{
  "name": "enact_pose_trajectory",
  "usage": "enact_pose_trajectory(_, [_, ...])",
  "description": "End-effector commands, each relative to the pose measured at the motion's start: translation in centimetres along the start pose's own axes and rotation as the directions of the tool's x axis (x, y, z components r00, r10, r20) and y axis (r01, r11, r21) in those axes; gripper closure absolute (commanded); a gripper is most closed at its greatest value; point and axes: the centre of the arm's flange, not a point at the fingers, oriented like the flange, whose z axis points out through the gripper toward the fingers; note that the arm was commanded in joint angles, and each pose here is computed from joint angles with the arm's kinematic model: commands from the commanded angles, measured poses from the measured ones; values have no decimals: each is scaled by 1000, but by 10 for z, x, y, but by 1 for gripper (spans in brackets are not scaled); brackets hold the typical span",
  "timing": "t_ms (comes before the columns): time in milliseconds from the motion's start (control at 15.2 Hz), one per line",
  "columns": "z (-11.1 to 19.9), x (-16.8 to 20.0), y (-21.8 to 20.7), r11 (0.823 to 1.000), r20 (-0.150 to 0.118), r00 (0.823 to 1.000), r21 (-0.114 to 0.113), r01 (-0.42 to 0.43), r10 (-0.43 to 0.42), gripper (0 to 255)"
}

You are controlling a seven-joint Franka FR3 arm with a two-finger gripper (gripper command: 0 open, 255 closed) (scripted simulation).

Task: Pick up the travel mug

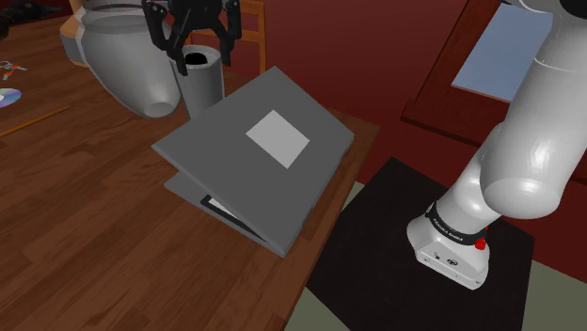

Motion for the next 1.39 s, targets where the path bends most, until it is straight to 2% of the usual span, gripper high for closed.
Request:
enact_pose_trajectory(0, [1, 1, 0, 1000, 2, 1000, -1, -1, 1, 255])
enact_pose_trajectory(198, [2, 1, 1, 1000, 2, 1000, -1, -1, 1, 255])
enact_pose_trajectory(1188, [-77, -2, -3, 1000, 2, 1000, -1, -1, 1, 255])
enact_pose_trajectory(1320, [-78, -2, -3, 1000, 2, 1000, -1, -1, 1, 255])
